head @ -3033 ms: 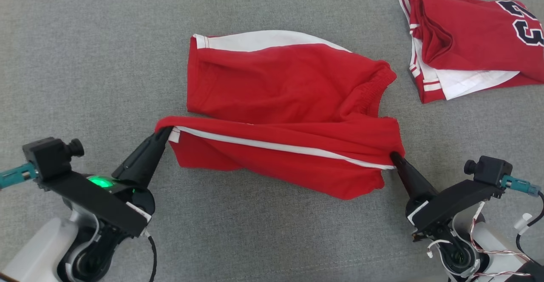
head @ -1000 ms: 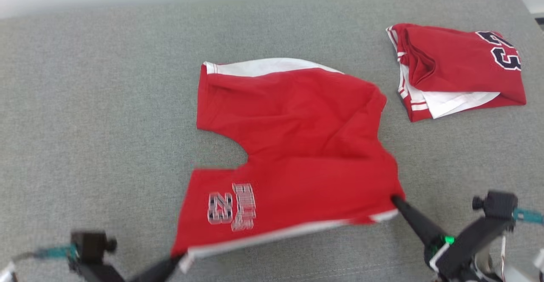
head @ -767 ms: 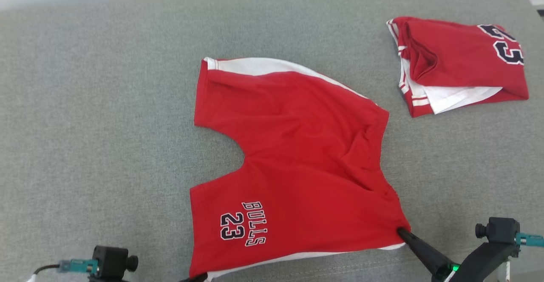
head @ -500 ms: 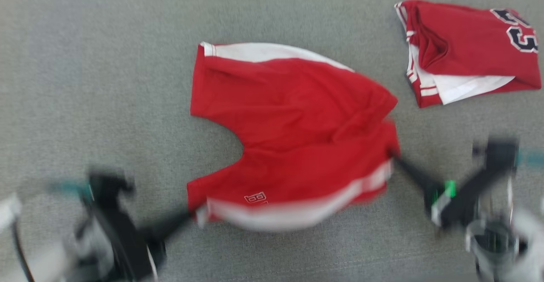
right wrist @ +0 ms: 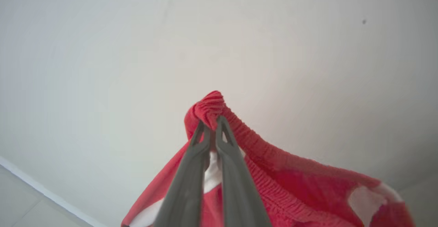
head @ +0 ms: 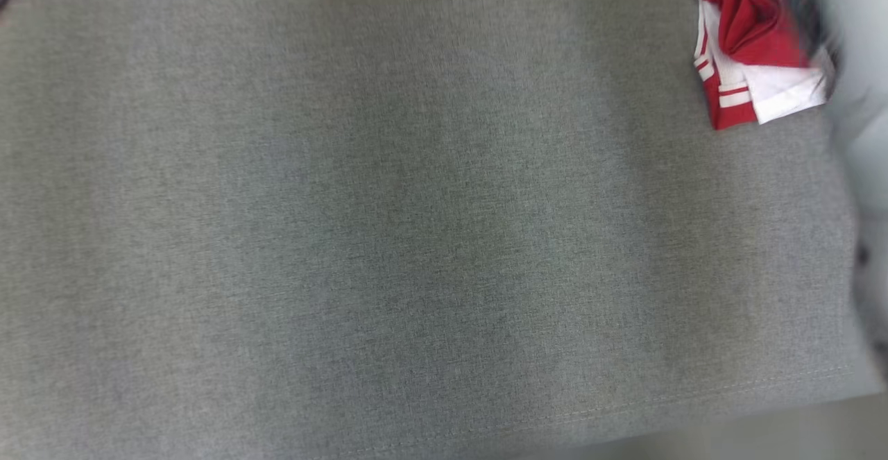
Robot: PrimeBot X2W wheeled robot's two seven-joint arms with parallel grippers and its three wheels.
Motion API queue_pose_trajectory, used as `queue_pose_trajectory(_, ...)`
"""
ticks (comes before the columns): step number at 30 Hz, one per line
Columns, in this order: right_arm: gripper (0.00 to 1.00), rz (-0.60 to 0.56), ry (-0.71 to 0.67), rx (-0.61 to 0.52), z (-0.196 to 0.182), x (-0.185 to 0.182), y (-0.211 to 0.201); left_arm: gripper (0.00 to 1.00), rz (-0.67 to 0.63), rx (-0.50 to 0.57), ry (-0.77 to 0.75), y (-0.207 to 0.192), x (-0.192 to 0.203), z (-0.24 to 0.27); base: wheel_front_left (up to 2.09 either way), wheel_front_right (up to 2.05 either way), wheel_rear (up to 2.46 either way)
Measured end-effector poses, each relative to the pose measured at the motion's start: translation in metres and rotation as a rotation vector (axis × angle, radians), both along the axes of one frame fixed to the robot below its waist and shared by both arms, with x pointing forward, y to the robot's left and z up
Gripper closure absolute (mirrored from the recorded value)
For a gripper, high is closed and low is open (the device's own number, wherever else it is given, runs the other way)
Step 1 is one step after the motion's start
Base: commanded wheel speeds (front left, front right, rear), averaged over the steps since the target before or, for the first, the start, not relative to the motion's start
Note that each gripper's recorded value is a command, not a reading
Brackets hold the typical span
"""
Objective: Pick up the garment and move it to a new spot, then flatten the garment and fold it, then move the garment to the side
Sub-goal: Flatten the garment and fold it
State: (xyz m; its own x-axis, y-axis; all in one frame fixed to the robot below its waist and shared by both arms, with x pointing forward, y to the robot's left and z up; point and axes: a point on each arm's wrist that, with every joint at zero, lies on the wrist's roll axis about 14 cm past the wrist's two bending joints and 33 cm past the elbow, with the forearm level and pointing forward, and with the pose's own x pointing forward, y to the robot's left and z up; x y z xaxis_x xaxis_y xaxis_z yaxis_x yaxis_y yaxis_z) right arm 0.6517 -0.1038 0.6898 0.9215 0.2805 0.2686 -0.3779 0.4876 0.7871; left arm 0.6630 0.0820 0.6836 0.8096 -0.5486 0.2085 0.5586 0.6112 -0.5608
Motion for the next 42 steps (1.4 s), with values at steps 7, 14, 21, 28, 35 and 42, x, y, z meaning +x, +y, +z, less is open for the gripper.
queue_pose_trajectory(7,1.0,0.053,0.15,-0.207,-0.099,-0.012,0.003,1.0,-0.021,0.13,0.163,-0.01,-0.018,-0.098,0.0,0.0,0.0)
queue_pose_trajectory(14,1.0,0.094,0.561,-0.271,-0.261,-0.112,-0.011,1.0,-0.062,0.114,0.528,-0.005,-0.139,-0.242,0.0,0.0,0.0)
queue_pose_trajectory(21,1.0,0.06,0.601,-0.216,-0.274,-0.161,-0.018,1.0,-0.059,0.016,0.571,-0.005,-0.207,-0.246,0.0,0.0,0.0)
queue_pose_trajectory(28,1.0,0.086,0.604,-0.282,-0.279,-0.204,-0.025,1.0,-0.052,0.012,0.586,-0.003,-0.258,-0.251,0.0,0.0,0.0)
queue_pose_trajectory(35,1.0,0.095,0.534,-0.331,-0.268,-0.227,-0.03,1.0,-0.019,0.044,0.497,-0.002,-0.276,-0.244,0.0,0.0,0.0)
queue_pose_trajectory(42,0.69,0.099,0.505,-0.332,-0.264,-0.247,-0.031,1.0,-0.005,0.071,0.518,-0.001,-0.298,-0.258,0.0,0.0,0.0)
